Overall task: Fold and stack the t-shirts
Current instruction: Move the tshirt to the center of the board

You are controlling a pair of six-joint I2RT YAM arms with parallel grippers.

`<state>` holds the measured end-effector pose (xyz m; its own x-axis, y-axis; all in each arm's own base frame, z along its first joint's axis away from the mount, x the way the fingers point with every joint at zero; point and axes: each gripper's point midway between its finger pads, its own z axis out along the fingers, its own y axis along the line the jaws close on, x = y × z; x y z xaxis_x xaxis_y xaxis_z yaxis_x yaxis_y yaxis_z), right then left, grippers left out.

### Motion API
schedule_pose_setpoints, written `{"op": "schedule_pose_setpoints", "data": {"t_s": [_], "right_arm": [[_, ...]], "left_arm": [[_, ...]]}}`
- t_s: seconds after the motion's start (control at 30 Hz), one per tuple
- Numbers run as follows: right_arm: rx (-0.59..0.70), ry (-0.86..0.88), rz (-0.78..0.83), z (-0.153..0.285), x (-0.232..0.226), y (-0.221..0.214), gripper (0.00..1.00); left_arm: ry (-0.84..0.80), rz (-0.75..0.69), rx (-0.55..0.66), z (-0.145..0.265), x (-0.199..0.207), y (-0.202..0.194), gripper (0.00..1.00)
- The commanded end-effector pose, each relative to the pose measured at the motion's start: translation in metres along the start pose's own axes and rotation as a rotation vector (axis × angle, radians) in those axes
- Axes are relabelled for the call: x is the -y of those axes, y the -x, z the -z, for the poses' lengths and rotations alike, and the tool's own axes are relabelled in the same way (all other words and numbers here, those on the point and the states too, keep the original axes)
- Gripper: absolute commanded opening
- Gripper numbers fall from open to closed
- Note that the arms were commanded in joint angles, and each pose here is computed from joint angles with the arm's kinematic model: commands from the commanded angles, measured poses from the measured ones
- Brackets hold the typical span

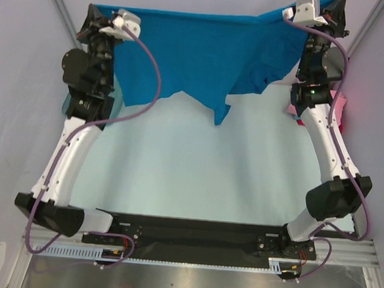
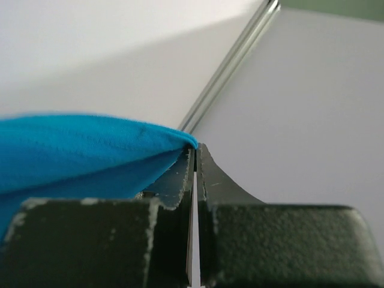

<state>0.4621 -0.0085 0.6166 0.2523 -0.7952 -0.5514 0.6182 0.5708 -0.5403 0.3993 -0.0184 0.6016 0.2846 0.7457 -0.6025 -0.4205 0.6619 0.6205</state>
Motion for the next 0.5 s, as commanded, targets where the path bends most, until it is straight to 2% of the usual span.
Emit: {"op": "schedule_pose_setpoints", "data": {"t_s": [0.0, 0.03, 0.07, 0.1, 0.13, 0.2, 0.27, 0.47], "right_arm": [[0.138, -0.132, -0.018, 0.022, 0.061, 0.049, 0.00], [0.132, -0.082, -0.069, 0.029, 0.064, 0.054, 0.00], [0.125, -0.030, -0.115, 0.032, 0.062, 0.060, 0.00], [0.070, 0.104, -0.130, 0.038, 0.043, 0.052, 0.00], [0.089, 0.123, -0.182, 0.044, 0.054, 0.063, 0.00], [0.081, 0.166, -0.220, 0.052, 0.052, 0.075, 0.00], [0.077, 0.127, -0.210, 0.054, 0.065, 0.078, 0.00], [0.089, 0.026, -0.231, 0.045, 0.097, 0.091, 0.00]], "left_arm": [[0.082, -0.037, 0.204, 0.036, -0.042, 0.048, 0.00], [0.005, -0.037, 0.276, 0.044, -0.020, 0.053, 0.00], [0.010, 0.007, 0.334, 0.063, -0.037, 0.067, 0.00], [-0.047, 0.006, 0.353, 0.069, -0.029, 0.069, 0.00], [-0.079, 0.020, 0.393, 0.077, -0.026, 0.077, 0.00], [-0.105, 0.076, 0.375, 0.083, -0.030, 0.079, 0.00], [-0.069, 0.146, 0.382, 0.085, -0.052, 0.091, 0.00], [0.075, 0.177, 0.437, 0.088, -0.095, 0.108, 0.00]]}}
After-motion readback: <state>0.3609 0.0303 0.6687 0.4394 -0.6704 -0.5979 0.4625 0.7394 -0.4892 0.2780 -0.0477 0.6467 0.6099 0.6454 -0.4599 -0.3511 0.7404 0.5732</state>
